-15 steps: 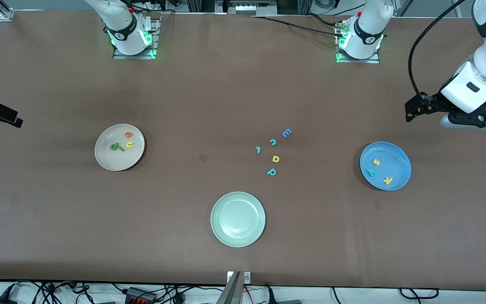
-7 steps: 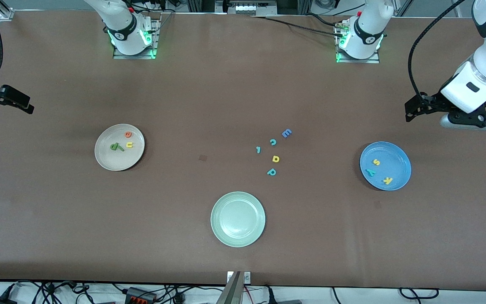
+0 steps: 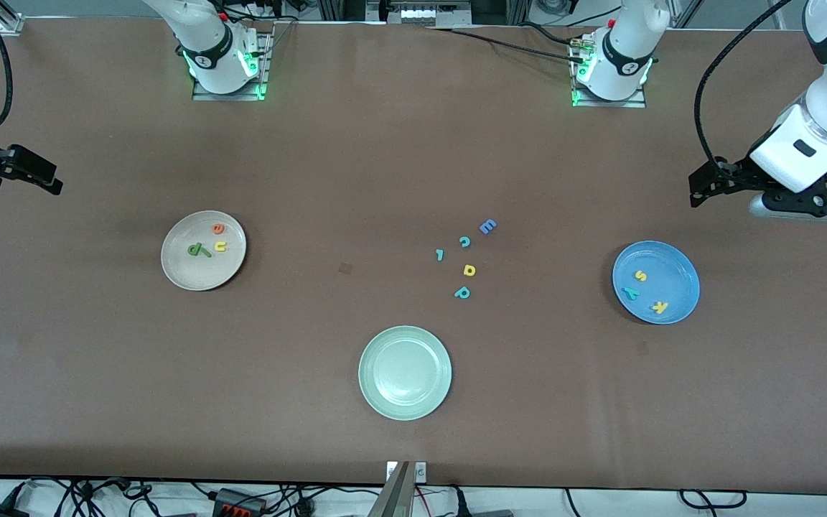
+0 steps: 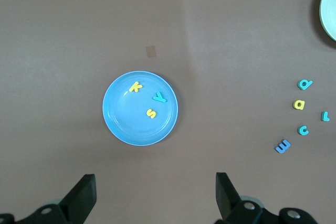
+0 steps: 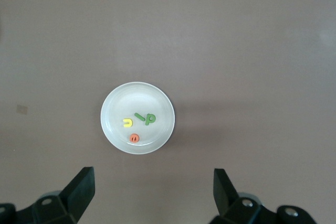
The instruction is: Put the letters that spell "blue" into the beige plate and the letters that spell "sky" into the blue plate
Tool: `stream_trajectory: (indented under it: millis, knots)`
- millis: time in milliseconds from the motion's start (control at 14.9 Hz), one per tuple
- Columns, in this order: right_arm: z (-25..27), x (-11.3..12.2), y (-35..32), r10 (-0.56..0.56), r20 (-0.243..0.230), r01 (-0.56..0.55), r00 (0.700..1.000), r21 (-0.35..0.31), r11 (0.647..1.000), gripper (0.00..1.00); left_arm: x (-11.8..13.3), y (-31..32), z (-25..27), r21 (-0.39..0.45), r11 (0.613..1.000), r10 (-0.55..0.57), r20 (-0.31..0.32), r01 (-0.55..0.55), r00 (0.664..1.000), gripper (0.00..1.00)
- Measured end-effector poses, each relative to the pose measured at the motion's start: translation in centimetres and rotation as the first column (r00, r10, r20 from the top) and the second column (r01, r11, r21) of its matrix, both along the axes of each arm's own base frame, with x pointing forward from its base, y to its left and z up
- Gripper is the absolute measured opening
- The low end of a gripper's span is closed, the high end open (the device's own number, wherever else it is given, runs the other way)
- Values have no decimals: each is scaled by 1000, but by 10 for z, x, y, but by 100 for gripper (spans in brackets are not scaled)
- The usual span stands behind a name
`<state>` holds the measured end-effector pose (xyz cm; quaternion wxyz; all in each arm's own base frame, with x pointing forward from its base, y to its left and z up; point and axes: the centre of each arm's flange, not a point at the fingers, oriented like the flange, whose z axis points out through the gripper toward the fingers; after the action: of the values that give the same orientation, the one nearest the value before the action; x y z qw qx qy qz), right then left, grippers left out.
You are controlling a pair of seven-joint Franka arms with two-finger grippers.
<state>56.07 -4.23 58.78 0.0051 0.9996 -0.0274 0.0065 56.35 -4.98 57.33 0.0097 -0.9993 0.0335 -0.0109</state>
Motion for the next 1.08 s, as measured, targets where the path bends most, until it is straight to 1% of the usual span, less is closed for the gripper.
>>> stream_trajectory:
  millis: [1077]
  knots:
    - [-1,-2,-7,-12,-15,12,1000,-1,1000,100,-1,-8,0,0,1000,-15,0,15,1000,100]
